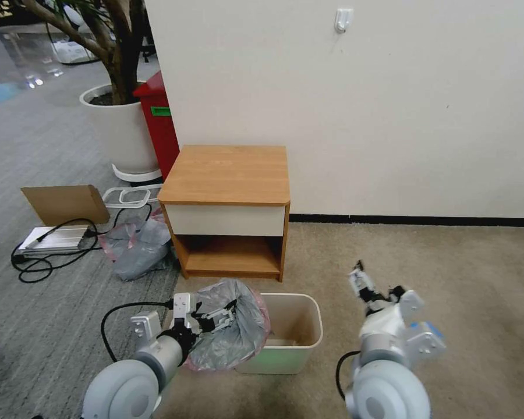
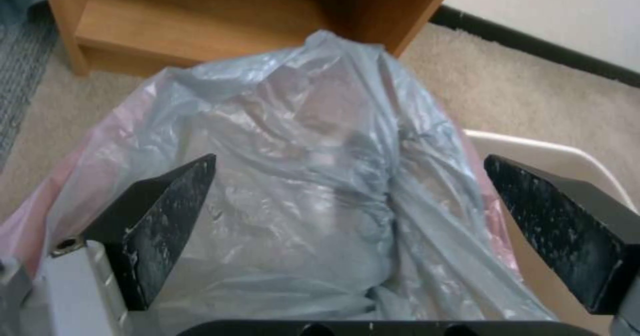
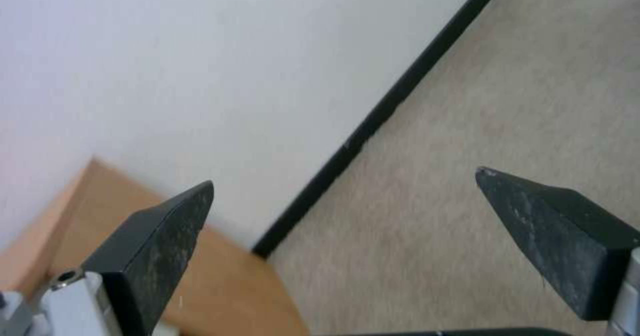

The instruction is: Pick up the garbage bag from the table and place it over the trash can.

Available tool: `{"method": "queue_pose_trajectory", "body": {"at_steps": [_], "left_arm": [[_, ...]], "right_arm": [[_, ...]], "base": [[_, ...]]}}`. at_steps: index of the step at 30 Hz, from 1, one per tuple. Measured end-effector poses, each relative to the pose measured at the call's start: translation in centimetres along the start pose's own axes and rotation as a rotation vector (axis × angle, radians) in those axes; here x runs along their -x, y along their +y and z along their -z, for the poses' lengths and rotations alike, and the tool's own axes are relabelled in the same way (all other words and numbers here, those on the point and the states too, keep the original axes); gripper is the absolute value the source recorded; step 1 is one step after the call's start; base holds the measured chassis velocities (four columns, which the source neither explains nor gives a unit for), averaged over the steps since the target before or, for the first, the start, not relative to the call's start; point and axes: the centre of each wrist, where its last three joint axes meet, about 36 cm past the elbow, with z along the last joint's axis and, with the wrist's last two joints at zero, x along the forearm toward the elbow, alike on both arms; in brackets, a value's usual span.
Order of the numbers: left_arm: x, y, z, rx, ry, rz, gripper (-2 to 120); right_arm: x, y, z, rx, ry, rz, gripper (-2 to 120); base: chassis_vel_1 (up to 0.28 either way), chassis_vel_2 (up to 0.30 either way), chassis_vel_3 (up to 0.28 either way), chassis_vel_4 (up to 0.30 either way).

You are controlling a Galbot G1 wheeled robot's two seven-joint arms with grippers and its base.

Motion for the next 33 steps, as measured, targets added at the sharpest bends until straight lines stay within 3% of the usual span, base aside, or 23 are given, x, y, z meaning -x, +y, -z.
{"method": "queue_pose_trajectory", "body": {"at_steps": [15, 18, 22, 27, 33], "left_arm": [[3.3, 1.0, -0.5, -0.010, 0.077, 0.008, 97], [3.5, 0.8, -0.5, -0.015, 0.078, 0.003, 93], [3.9, 0.8, -0.8, -0.020, 0.094, 0.014, 73], [3.3, 0.9, -0.7, -0.013, 0.095, 0.020, 59], [3.1, 1.3, -0.7, -0.012, 0.098, 0.032, 55]], "right_arm": [[-0.2, -0.6, 4.8, 0.129, -0.101, -0.095, 100], [-0.3, -0.7, 5.0, 0.129, -0.107, -0.103, 100], [-0.3, -1.0, 5.0, 0.127, -0.108, -0.116, 100], [-0.3, -0.9, 4.9, 0.127, -0.108, -0.116, 100], [-0.1, -0.9, 4.7, 0.121, -0.104, -0.116, 100]], "base": [[0.000, 0.000, 0.000, 0.000], [0.000, 0.000, 0.000, 0.000], [0.000, 0.000, 0.000, 0.000], [0.000, 0.000, 0.000, 0.000], [0.000, 0.000, 0.000, 0.000]]}}
